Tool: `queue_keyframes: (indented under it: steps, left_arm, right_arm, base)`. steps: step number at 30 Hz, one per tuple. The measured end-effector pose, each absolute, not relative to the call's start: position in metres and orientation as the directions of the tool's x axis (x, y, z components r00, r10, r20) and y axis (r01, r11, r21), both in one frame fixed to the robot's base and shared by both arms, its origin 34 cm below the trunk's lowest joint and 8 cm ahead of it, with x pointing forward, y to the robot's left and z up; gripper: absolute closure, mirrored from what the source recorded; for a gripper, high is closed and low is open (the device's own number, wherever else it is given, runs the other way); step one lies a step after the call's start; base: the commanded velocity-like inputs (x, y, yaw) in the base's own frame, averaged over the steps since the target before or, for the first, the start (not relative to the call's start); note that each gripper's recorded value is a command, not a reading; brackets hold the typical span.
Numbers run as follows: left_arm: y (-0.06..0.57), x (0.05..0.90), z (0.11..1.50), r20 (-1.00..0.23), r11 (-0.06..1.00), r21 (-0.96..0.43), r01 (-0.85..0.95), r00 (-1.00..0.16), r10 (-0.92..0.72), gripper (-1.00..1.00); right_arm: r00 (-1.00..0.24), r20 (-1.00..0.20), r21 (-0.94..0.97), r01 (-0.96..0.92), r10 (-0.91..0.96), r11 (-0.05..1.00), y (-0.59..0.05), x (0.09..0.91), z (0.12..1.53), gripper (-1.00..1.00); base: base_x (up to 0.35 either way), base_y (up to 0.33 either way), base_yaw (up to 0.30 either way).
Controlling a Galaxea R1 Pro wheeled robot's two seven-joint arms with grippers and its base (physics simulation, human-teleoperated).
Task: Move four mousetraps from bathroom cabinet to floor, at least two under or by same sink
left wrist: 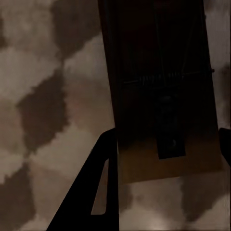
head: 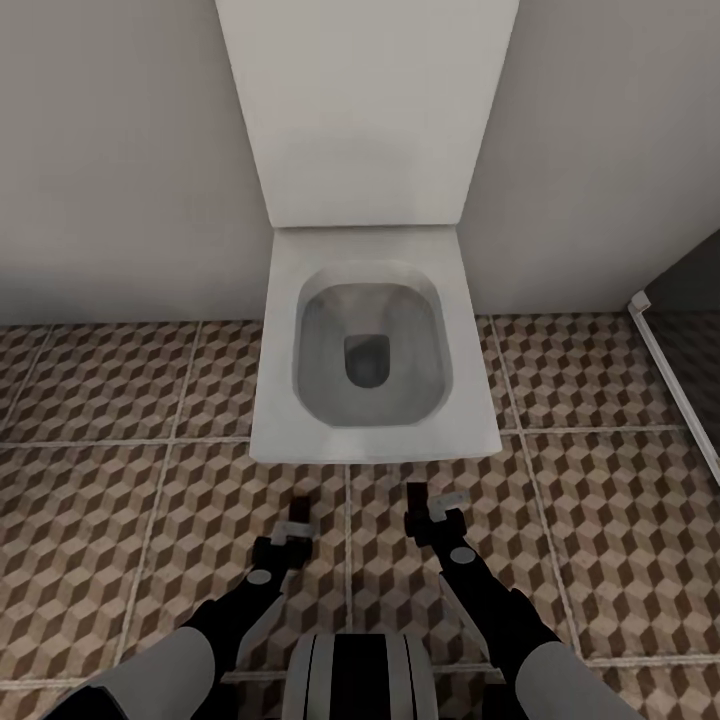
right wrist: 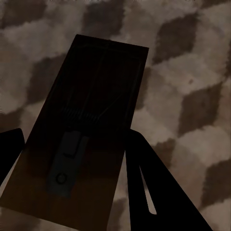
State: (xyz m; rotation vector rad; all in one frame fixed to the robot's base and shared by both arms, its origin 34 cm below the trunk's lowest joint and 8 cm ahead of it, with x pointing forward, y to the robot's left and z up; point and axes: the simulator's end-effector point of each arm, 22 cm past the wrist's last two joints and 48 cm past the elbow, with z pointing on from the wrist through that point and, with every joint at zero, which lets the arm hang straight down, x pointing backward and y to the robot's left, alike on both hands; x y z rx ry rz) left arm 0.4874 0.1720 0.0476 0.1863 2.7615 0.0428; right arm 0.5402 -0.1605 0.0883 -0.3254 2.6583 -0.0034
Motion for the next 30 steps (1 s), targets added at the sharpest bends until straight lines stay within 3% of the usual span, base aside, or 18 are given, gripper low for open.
queue_keyframes:
  steps: [30]
  left_arm:
    - [0.167,0.473,0.031,-0.345,0.992,0.038,0.122,-0.93,0.127,1.0]
  right_arm:
    - [-0.885,-0.405,-0.045,-0.231,-0.229,0.972,-0.16,0.521,0.067,1.0]
  base:
    - [0.0,0.0,0.0]
